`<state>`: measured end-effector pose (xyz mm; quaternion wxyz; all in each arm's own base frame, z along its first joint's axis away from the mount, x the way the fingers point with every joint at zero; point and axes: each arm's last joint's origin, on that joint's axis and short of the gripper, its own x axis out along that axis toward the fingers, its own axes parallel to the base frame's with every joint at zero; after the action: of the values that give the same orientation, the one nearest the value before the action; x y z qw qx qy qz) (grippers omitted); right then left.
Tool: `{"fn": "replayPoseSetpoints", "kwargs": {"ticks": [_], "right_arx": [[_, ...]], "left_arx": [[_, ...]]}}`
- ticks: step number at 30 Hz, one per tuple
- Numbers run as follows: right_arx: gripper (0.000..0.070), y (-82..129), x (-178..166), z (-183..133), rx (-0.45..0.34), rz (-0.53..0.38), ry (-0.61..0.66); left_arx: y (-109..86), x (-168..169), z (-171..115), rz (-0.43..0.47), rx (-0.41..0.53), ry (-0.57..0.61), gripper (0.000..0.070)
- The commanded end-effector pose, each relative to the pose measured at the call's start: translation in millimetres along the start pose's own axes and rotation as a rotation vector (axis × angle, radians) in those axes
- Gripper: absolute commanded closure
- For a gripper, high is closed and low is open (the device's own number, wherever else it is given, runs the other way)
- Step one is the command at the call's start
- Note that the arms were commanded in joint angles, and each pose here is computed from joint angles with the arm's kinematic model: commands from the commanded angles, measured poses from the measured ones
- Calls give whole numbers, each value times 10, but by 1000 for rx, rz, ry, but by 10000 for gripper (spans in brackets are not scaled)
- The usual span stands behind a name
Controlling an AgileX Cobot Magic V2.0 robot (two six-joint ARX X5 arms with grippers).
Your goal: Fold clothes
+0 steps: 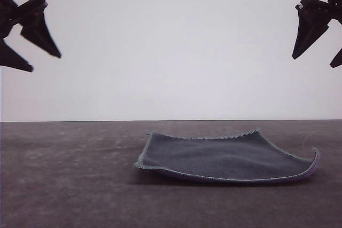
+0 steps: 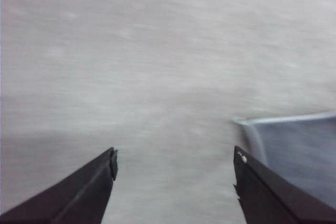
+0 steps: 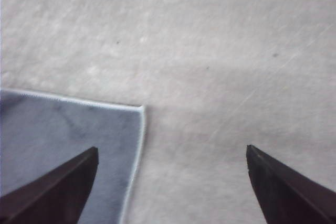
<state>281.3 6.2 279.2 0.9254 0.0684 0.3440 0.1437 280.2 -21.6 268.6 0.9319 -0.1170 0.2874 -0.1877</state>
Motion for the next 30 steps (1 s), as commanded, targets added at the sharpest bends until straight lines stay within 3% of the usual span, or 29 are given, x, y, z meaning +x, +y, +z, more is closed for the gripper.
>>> {"fn": "replayPoseSetpoints", "kwargs": {"ticks": [1,13,23,30], "right_arx": [[125,-3,54,33,-7,27,2],[126,-138,603,-76,79,221,84],[126,-291,1085,-208,115,259,130],[126,-355,1341,-187,140,301,177]], "left_arx": [[-37,68,51,-52,-26,-8,270],[-276,844,-86,-209,-24,171,270],[-462,1571,-88,-256,-10,285,270],[-536,1894,-189,-266,-19,354,270]]}}
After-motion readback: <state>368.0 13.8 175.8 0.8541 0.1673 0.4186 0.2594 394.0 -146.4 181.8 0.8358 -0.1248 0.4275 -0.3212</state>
